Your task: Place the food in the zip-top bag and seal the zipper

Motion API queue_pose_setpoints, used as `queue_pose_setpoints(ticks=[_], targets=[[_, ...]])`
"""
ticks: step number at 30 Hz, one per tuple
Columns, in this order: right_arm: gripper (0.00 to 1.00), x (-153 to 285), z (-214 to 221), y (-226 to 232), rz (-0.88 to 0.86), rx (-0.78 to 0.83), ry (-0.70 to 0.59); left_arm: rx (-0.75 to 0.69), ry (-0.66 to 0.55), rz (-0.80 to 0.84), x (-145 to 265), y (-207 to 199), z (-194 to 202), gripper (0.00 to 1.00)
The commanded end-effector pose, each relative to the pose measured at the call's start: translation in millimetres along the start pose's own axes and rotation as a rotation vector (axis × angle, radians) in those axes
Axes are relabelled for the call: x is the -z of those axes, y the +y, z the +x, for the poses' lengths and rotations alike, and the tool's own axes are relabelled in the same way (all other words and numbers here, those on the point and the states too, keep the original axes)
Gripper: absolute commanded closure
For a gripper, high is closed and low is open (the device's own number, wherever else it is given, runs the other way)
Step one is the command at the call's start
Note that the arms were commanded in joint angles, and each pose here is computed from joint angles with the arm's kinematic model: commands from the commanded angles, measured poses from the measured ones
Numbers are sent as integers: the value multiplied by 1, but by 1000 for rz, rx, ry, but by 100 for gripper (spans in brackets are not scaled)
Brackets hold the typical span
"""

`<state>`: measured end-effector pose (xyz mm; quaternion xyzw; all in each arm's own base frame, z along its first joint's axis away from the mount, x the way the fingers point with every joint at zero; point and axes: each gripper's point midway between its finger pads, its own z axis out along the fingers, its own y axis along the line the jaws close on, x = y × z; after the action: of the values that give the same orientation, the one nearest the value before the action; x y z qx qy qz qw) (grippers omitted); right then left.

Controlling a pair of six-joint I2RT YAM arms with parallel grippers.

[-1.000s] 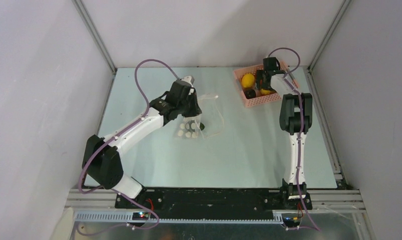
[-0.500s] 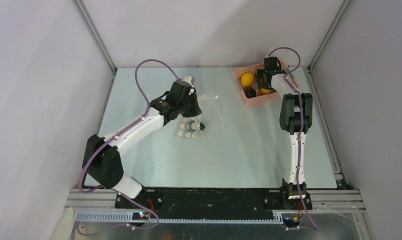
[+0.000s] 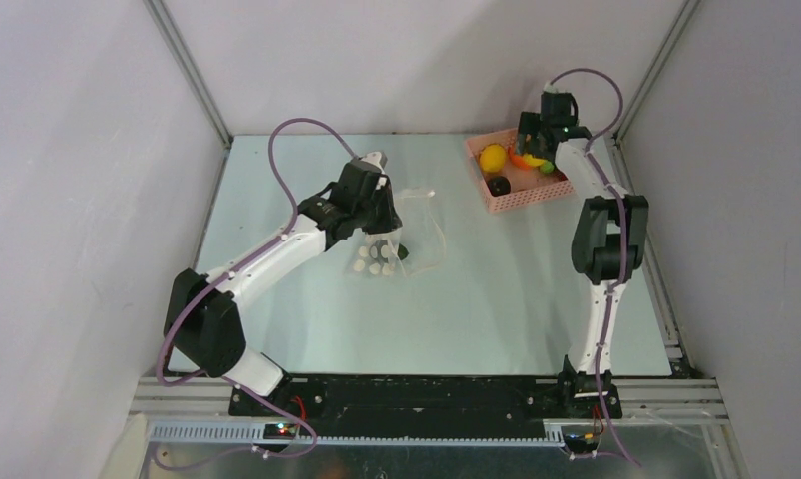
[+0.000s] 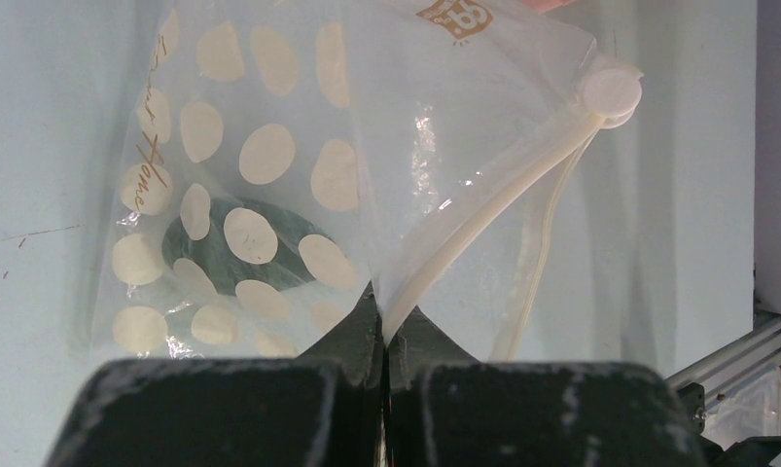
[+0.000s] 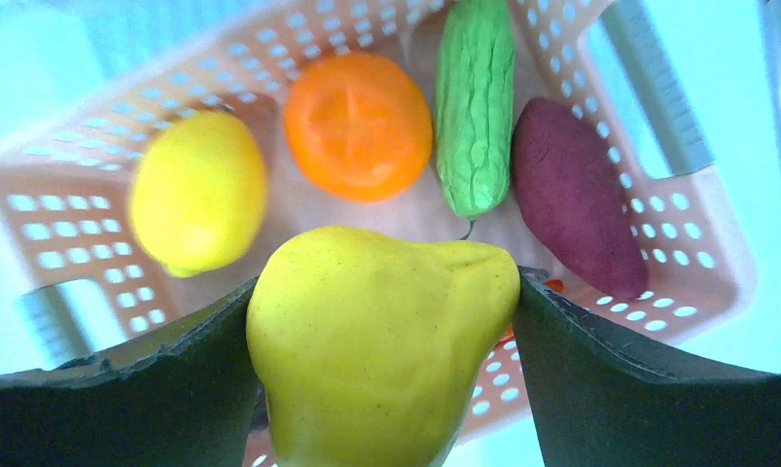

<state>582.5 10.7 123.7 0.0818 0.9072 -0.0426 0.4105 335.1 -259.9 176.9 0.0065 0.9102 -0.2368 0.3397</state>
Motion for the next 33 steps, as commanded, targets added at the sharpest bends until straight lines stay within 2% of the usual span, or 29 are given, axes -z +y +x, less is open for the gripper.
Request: queue_pose_setpoints(ticks=[1, 8, 11, 12, 13, 14, 17, 18, 21, 24, 28, 33], targets=[[75, 66, -66, 10, -91, -73, -177, -20, -59, 50, 18, -15, -18, 100], [76, 122, -76, 32, -249, -134, -221, -22, -54, 45, 20, -14, -17, 100], [76, 162, -72, 57, -414, -155, -222, -23, -61, 40, 22, -13, -18, 100], [76, 187, -81, 68, -505, -150, -261, -23, -61, 40, 22, -13, -18, 100], [77, 193, -70, 79, -557, -160, -241, -24, -65, 41, 24, -13, -19, 100], [77, 220, -75, 91, -659, -146, -275, -25, -66, 41, 24, -13, -19, 100], [77, 261, -47, 123, -868, -116, -241, -20, -67, 43, 26, -13, -19, 100], [77, 289, -45, 133, -975, -74, -262, -18, -67, 46, 27, -14, -20, 100], [77, 336, 0, 167, -1207, 86, -234, -19, -62, 48, 28, -14, -18, 100], [76, 394, 57, 194, -1466, 333, -205, -17, -57, 60, 31, -16, -17, 100], [76, 416, 120, 209, -1584, 589, -153, -16, -48, 102, 36, -23, -13, 100], [79, 404, 149, 222, -1600, 601, -29, -17, -34, 73, 40, -15, -8, 100]])
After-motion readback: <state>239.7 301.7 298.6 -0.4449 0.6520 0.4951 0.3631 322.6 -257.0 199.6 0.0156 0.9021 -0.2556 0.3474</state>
